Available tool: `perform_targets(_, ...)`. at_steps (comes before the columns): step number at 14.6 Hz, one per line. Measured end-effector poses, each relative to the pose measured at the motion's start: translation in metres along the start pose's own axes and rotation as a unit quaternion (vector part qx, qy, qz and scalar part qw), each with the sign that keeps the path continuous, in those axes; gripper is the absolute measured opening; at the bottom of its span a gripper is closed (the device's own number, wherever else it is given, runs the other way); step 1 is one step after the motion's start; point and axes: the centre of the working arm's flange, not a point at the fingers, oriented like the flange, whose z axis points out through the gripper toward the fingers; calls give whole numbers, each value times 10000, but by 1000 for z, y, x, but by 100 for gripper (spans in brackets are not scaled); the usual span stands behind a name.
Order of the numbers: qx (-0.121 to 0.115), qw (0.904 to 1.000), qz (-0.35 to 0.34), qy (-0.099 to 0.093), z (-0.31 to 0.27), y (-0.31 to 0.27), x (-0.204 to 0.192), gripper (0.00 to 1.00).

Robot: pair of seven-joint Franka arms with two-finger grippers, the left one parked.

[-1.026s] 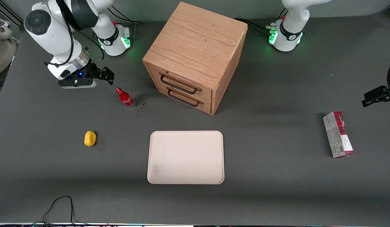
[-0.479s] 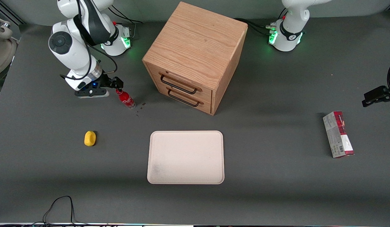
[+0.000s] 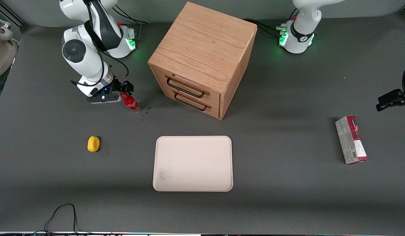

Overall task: Place coke bottle on tray
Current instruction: 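Lower the right gripper over the bottle and close it around the bottle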

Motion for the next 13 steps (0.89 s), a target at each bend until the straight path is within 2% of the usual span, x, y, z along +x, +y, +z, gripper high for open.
perform_targets(4,-53,9999,8,-150,15,0,2,100)
perform_targets(9,5,9997,77,-213,21,0,3,100)
perform_targets(10,11,9998,82,-205,21,0,4,93)
perform_targets(13,25,9998,91,-184,20,0,4,65)
